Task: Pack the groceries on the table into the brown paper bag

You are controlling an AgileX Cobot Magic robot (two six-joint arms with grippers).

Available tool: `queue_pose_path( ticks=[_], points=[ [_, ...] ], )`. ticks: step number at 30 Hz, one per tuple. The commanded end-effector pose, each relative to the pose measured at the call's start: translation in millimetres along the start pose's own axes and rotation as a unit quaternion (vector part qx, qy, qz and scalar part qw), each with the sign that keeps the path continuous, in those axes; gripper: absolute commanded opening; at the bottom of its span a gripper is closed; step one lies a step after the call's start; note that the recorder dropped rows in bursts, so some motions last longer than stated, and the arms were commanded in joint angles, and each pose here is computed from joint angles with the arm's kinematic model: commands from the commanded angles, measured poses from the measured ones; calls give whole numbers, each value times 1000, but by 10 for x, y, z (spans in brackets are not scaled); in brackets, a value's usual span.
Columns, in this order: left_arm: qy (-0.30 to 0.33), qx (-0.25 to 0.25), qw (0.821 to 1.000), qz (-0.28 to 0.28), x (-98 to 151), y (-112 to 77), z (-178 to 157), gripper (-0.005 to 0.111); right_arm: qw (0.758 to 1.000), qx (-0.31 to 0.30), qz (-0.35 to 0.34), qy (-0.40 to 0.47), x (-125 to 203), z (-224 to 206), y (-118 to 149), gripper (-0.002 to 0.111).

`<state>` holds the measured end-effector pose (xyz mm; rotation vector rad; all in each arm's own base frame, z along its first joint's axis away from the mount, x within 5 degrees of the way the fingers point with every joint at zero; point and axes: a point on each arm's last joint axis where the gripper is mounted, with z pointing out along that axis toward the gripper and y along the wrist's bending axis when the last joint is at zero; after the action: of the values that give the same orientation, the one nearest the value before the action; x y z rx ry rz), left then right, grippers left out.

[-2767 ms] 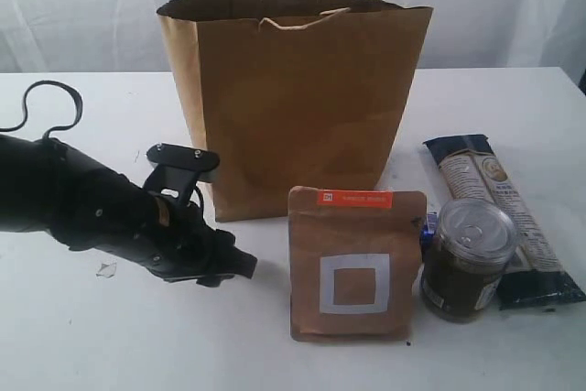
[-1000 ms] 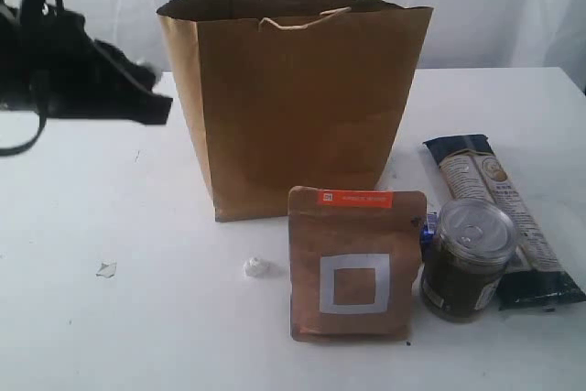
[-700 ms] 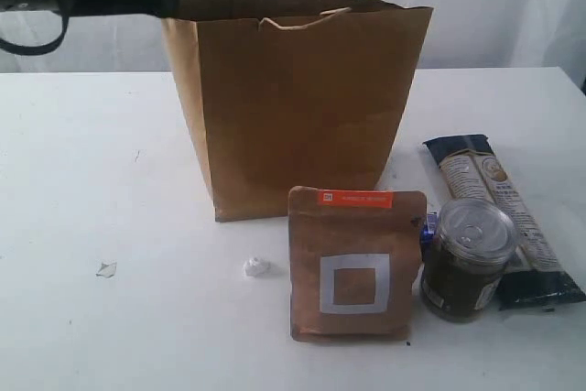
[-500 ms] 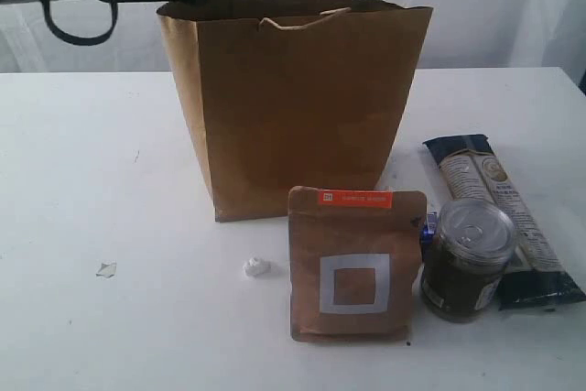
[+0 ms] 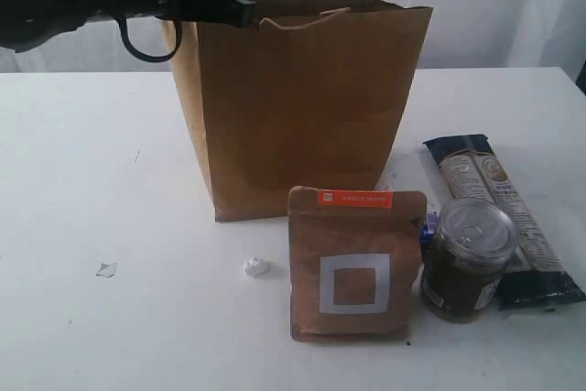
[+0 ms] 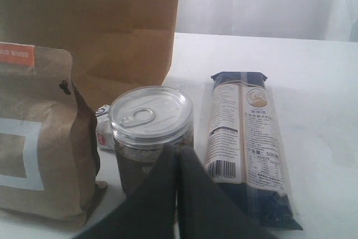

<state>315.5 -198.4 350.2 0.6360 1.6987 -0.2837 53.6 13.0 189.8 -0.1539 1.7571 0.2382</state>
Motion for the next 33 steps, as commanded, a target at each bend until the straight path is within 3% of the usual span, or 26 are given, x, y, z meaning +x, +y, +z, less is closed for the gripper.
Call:
queue_pose_path(
  ticks=[1, 17, 27, 33],
  points=[
    [-6, 1, 1000, 2, -18, 5, 14, 0, 1000, 1, 1, -6, 4, 0, -2, 0],
    [-2, -2, 1000, 2, -9, 16, 16, 2, 1000, 1, 12, -7, 2, 0, -2, 0],
    [-6, 0, 1000, 2, -16, 13, 16, 58, 1000, 1, 12, -5, 5, 0, -2, 0],
    [-12, 2, 1000, 2, -27, 9, 16, 65, 1000, 1, 12, -5, 5, 0, -2, 0]
  ],
)
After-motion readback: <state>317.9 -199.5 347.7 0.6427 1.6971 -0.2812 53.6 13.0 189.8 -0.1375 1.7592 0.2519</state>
